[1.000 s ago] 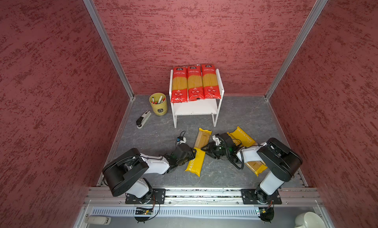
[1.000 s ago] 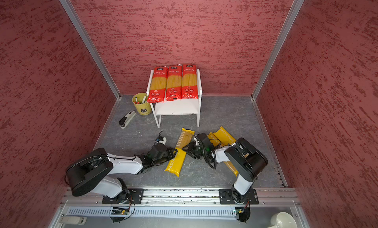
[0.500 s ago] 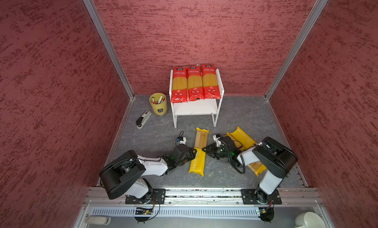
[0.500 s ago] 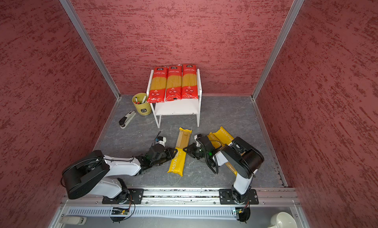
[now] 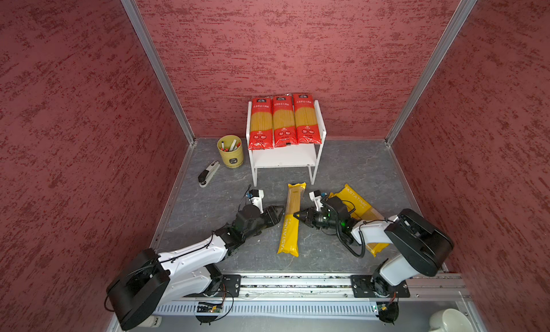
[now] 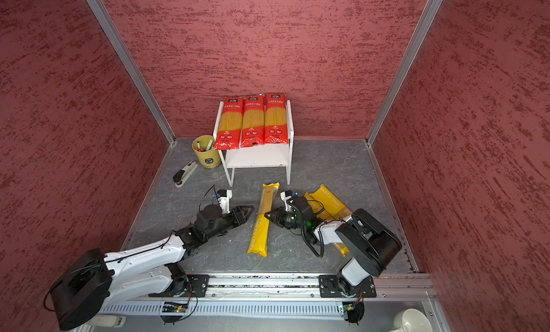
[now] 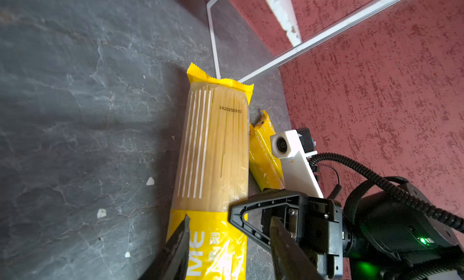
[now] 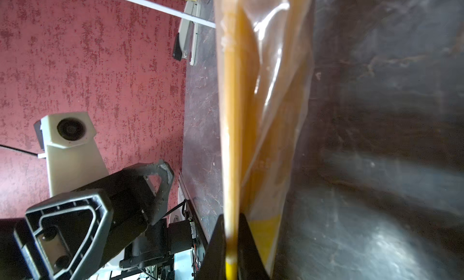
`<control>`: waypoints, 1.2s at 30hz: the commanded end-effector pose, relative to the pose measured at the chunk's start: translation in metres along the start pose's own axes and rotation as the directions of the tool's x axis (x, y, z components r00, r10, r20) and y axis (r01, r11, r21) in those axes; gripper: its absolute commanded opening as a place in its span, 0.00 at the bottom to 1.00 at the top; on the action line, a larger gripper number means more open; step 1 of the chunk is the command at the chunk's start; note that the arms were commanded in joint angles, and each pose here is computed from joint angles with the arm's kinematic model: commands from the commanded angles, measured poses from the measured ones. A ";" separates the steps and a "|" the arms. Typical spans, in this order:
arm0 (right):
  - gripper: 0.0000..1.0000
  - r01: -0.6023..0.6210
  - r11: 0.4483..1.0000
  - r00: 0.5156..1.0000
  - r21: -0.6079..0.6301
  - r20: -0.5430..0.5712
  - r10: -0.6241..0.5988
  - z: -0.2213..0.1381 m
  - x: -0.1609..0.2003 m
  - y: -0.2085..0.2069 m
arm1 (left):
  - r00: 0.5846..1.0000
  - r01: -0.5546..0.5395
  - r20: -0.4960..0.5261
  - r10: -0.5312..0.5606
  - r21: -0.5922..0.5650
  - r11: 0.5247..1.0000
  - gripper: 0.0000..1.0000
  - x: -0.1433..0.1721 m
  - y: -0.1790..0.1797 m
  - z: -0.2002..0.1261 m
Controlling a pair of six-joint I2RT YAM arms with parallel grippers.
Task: Arrange pasta packages on shelves
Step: Pick up the pasta bag from the center of the table.
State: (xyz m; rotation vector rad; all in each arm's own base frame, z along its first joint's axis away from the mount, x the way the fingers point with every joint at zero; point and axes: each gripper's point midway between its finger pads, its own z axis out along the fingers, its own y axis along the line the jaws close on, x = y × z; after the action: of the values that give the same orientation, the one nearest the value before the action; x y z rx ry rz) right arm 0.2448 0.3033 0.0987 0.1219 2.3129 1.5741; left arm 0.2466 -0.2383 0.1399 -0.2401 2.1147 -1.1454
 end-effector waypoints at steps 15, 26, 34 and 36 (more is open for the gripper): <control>0.00 0.352 0.842 0.936 -0.410 0.180 -0.303 -0.004 -0.104 0.177 | 0.999 0.031 0.022 -0.035 0.186 0.982 0.82 -0.071 -0.016 -0.024; 0.00 0.352 0.807 0.936 -0.474 0.157 -0.315 -0.004 -0.105 0.183 | 0.996 0.083 -0.056 -0.069 0.311 0.947 0.84 -0.059 -0.023 -0.001; 0.00 0.329 0.809 0.944 -0.487 0.180 -0.276 -0.002 -0.120 0.184 | 0.994 0.102 -0.073 -0.082 0.348 0.932 0.69 -0.053 -0.030 0.010; 0.00 0.308 0.824 0.950 -0.475 0.192 -0.245 0.000 -0.127 0.179 | 0.995 0.098 -0.065 -0.080 0.347 0.933 0.60 -0.054 -0.032 0.011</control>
State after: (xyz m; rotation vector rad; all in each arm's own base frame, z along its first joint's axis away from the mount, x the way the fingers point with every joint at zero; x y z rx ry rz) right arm 0.3327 0.3446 0.2215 -0.1454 1.9477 1.8574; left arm 0.2869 -0.2352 0.1725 -0.1836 1.9797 -1.5508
